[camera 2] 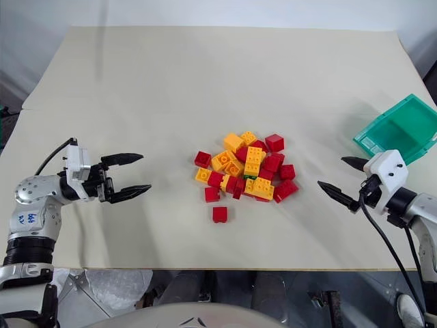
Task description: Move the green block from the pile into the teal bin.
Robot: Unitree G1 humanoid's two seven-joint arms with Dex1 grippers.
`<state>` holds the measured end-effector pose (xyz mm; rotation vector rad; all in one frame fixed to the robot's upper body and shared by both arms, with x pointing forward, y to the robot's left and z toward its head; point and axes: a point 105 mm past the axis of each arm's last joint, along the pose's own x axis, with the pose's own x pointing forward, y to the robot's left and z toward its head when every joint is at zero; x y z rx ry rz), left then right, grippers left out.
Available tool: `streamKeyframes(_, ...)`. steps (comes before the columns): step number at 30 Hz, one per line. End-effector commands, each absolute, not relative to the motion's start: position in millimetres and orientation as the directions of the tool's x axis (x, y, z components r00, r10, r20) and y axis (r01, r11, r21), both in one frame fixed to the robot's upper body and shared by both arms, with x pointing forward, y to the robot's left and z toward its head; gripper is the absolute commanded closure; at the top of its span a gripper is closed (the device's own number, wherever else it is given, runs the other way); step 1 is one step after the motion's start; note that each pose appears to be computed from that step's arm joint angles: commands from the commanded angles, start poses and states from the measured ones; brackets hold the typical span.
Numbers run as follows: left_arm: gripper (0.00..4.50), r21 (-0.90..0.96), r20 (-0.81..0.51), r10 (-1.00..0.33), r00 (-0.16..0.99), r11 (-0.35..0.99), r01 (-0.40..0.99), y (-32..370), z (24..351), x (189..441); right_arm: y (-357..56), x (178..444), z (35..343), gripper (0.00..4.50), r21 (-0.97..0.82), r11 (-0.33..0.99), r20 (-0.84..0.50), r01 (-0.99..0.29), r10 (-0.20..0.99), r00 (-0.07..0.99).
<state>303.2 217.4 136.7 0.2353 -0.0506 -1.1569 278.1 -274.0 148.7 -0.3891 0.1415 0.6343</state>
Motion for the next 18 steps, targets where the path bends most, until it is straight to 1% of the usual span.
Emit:
streamKeyframes(1,0.00,0.228,-0.063,-0.915,0.399,0.376,0.898,216,148,307,-267,275,167,0.03,-0.338,0.722,-0.203,-0.604,0.571,0.796)
streamKeyframes(4,0.00,0.240,-0.049,-0.892,0.449,0.425,0.873,217,152,314,-262,273,171,0.03,-0.343,0.718,-0.213,-0.606,0.569,0.794)
streamKeyframes(7,0.00,0.194,-0.036,-0.897,0.441,0.427,0.883,215,155,316,-254,270,172,0.03,-0.339,0.701,-0.247,-0.627,0.576,0.779)
streamKeyframes(9,0.00,0.224,-0.039,-0.902,0.431,0.412,0.883,212,155,314,-243,266,175,0.03,-0.335,0.685,-0.262,-0.647,0.592,0.762)
streamKeyframes(11,0.00,0.212,-0.055,-0.903,0.427,0.408,0.888,210,152,315,-233,263,181,0.03,-0.320,0.679,-0.250,-0.660,0.612,0.750)
streamKeyframes(13,0.00,0.179,-0.033,-0.915,0.401,0.390,0.903,207,154,314,-218,258,188,0.03,-0.302,0.657,-0.219,-0.691,0.657,0.721)
streamKeyframes(16,0.00,0.208,-0.030,-0.938,0.346,0.333,0.920,200,155,312,-185,241,194,0.60,-0.264,0.587,-0.202,-0.765,0.742,0.639)
streamKeyframes(17,0.00,0.211,-0.022,-0.946,0.323,0.311,0.927,197,156,311,-176,237,194,0.87,-0.248,0.572,-0.202,-0.782,0.759,0.619)
streamKeyframes(18,0.00,0.218,-0.013,-0.954,0.301,0.291,0.932,194,157,309,-169,235,194,1.24,-0.232,0.561,-0.204,-0.794,0.770,0.604)
